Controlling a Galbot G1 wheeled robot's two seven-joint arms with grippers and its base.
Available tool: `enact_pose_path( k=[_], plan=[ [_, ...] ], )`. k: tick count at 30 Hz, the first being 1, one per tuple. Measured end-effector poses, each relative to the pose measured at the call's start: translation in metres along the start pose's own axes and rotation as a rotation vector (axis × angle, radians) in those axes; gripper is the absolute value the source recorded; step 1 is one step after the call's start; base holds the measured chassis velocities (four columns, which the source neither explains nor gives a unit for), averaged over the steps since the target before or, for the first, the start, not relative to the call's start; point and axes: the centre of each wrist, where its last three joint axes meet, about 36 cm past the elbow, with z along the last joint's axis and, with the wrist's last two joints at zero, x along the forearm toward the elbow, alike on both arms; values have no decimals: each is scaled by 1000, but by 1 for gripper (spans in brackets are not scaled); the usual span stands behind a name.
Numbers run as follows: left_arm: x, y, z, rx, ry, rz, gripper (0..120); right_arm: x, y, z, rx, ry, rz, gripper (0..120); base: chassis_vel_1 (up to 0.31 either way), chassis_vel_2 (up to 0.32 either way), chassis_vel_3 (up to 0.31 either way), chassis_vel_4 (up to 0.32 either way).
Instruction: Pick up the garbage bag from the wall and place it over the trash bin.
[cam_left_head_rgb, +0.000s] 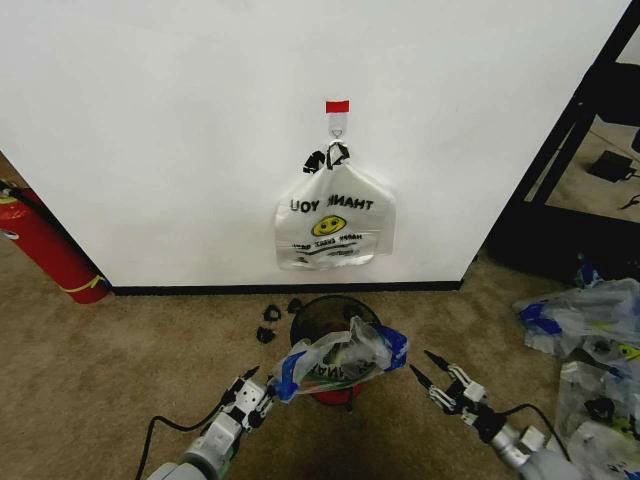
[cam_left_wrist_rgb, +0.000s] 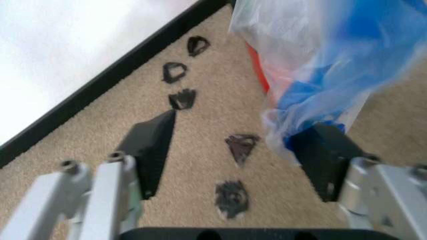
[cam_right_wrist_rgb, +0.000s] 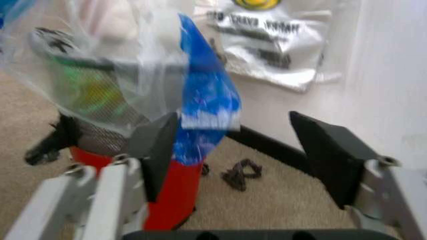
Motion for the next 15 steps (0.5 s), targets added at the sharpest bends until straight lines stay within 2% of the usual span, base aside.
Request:
enact_pose_path(
  k=[1,7,10,15],
  plan=[
    [0,0,0,0,0,0,70,0,0,0,0,0,0,69,0,0,0,0],
    [22,2,-13,-13,-24,24,94,-15,3,-28,27,-98,-36,94,0,0,0,0],
    [22,6,-14,-9,-35,32,99,-22,6,-34,26,-126,-36,98,0,0,0,0],
    [0,13,-10,41,-83,-5,100,-35,20,-40,6,-165,-51,100,0,0,0,0]
  ],
)
